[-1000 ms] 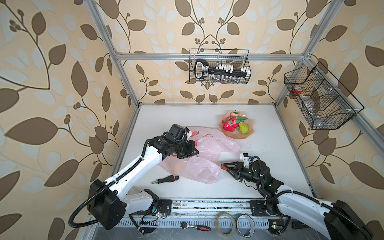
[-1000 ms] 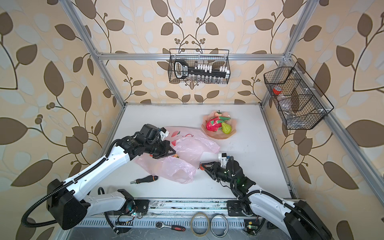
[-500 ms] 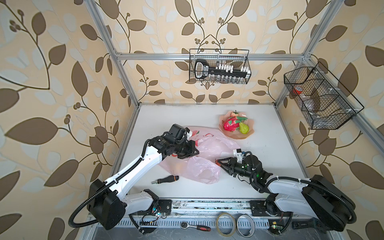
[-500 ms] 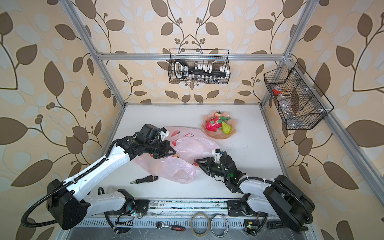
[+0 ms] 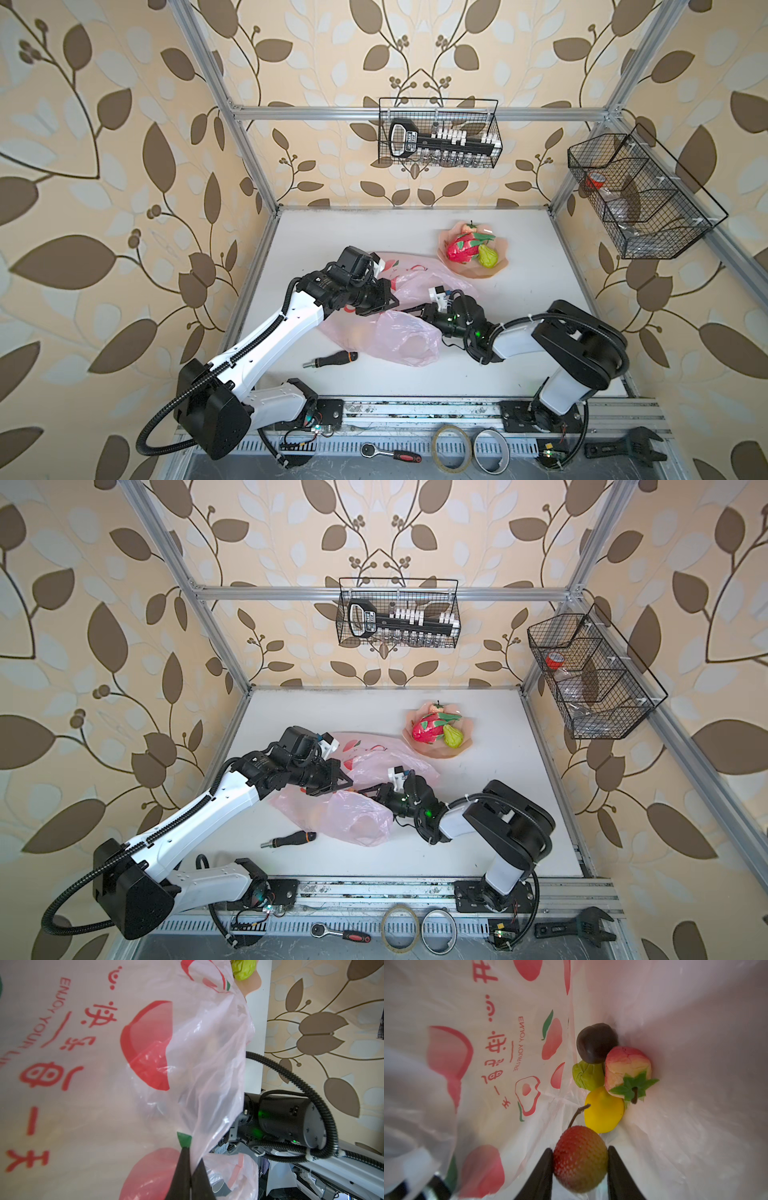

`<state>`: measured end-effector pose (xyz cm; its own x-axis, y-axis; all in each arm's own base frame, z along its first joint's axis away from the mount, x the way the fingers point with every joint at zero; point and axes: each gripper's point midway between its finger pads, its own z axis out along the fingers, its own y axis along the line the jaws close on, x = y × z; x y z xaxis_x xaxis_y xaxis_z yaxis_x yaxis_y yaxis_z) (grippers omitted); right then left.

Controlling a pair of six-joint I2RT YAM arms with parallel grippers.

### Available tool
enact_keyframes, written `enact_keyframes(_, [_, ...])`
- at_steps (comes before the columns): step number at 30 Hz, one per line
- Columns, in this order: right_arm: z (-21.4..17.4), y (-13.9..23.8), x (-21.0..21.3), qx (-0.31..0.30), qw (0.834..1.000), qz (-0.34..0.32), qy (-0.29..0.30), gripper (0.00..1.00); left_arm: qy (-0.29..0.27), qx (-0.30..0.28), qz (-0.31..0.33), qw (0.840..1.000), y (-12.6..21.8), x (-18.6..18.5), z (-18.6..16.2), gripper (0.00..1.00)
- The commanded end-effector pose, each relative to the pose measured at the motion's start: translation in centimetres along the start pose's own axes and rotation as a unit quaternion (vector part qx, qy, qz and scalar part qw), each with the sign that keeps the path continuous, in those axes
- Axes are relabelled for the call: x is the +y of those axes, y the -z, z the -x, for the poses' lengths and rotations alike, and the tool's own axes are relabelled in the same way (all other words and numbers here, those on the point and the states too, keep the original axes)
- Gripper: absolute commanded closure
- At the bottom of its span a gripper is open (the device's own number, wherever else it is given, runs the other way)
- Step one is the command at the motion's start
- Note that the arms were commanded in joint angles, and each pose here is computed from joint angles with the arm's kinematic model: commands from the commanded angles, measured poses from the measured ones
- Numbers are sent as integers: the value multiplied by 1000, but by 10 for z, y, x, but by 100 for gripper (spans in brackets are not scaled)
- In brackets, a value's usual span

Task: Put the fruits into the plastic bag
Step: 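Lower the lychee into the bag mouth held open by the left gripper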

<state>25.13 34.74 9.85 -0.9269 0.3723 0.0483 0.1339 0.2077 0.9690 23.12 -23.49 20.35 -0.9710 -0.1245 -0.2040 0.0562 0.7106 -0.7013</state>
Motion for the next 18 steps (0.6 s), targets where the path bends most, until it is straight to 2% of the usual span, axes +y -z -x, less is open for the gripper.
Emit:
enact_keyframes(1, [-3, -18, 26, 16, 998, 56, -26, 84, -25, -11, -32, 999, 9, -24, 6, 100])
enact_keyframes(18, [-41, -87, 29, 99, 994, 36, -25, 83, -24, -16, -32, 999, 9, -25, 9, 100])
